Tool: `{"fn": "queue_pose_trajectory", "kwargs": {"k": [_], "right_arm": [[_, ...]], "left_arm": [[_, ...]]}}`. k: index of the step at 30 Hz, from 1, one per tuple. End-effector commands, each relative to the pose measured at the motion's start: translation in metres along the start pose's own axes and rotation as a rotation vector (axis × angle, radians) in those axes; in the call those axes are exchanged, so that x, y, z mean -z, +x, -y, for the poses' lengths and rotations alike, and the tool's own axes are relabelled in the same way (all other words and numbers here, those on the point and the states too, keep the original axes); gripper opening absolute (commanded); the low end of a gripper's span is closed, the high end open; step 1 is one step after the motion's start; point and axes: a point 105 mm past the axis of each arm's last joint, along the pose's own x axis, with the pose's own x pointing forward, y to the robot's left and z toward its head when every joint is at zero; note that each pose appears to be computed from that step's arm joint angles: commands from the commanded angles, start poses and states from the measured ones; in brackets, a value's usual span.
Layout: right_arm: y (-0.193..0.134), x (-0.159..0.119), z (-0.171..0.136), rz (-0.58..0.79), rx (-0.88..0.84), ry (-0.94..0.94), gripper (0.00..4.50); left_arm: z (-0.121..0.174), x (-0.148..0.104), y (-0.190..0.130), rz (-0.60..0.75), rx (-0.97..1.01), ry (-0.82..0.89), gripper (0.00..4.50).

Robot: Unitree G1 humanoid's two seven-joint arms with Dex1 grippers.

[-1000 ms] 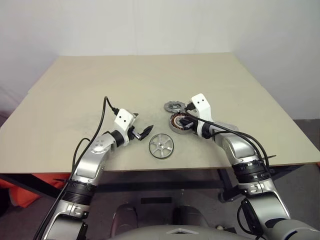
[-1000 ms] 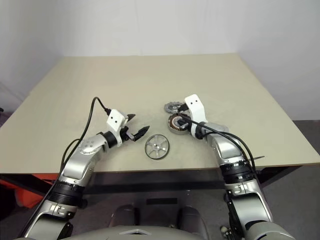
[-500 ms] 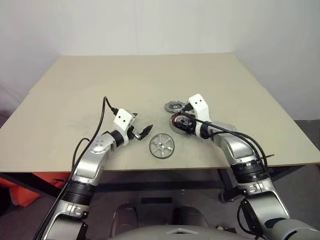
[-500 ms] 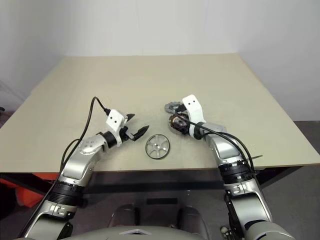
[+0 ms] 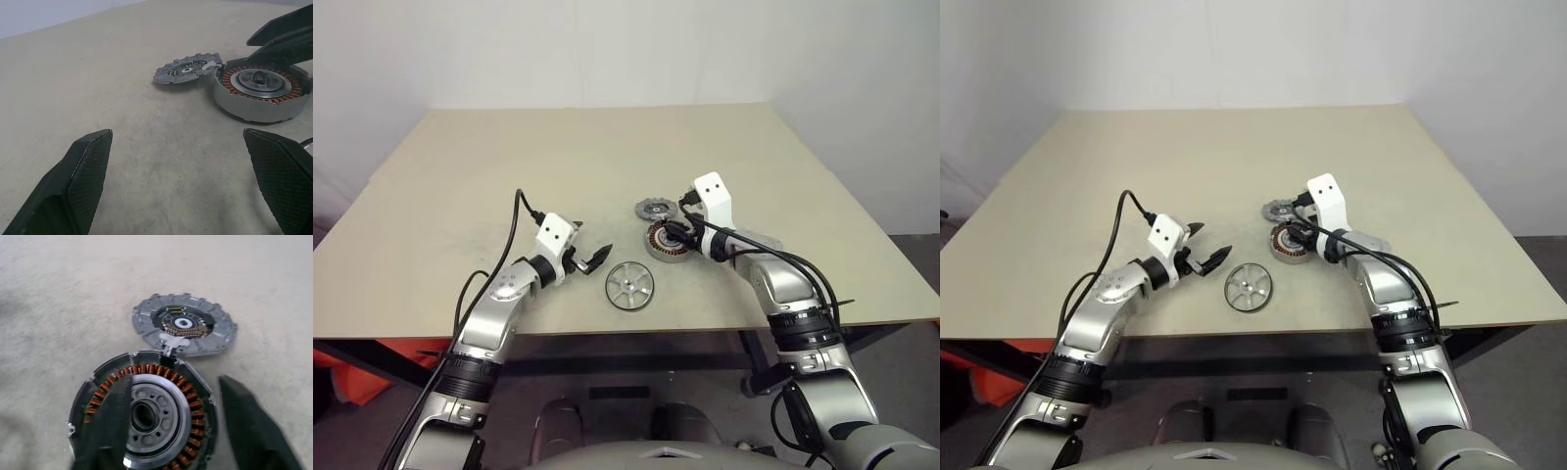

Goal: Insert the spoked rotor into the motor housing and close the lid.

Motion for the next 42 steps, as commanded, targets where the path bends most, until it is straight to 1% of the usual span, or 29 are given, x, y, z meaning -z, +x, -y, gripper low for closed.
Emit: {"fn": "queue_pose_trajectory", "kwargs": {"k": [1, 5, 19, 20, 27, 30, 36, 39, 42], "right_arm": [[-0.002, -0.020, 0.005, 0.068, 0.016, -0.017, 1.70], [-0.001, -0.016, -0.001, 0.049, -0.010, -0.040, 0.28], [-0.002, -0.008, -0.012, 0.027, -0.061, -0.042, 0.28], [-0.002, -0.007, -0.012, 0.027, -0.061, -0.039, 0.13], [0.000, -0.007, -0.012, 0.021, -0.057, -0.045, 0.13], [0.002, -0.002, -0.011, 0.009, -0.050, -0.043, 0.13], [0.005, 0.019, -0.012, -0.054, -0.051, -0.040, 0.13], [0.005, 0.018, -0.012, -0.051, -0.055, -0.045, 0.13], [0.004, 0.010, -0.012, -0.020, -0.057, -0.042, 0.13]], "left_arm": [[-0.003, -0.010, -0.001, 0.034, -0.010, 0.030, 4.50], [-0.003, -0.010, -0.001, 0.033, -0.011, 0.030, 4.50], [-0.005, -0.009, -0.004, 0.027, -0.023, 0.031, 4.50], [-0.005, -0.009, -0.004, 0.026, -0.024, 0.031, 4.50], [-0.006, -0.009, -0.004, 0.026, -0.028, 0.032, 4.50], [-0.006, -0.009, -0.003, 0.027, -0.028, 0.032, 4.50], [-0.007, -0.009, -0.004, 0.028, -0.034, 0.034, 4.50], [-0.008, -0.009, -0.005, 0.026, -0.037, 0.034, 4.50], [-0.008, -0.009, -0.005, 0.026, -0.038, 0.034, 4.50]]}}
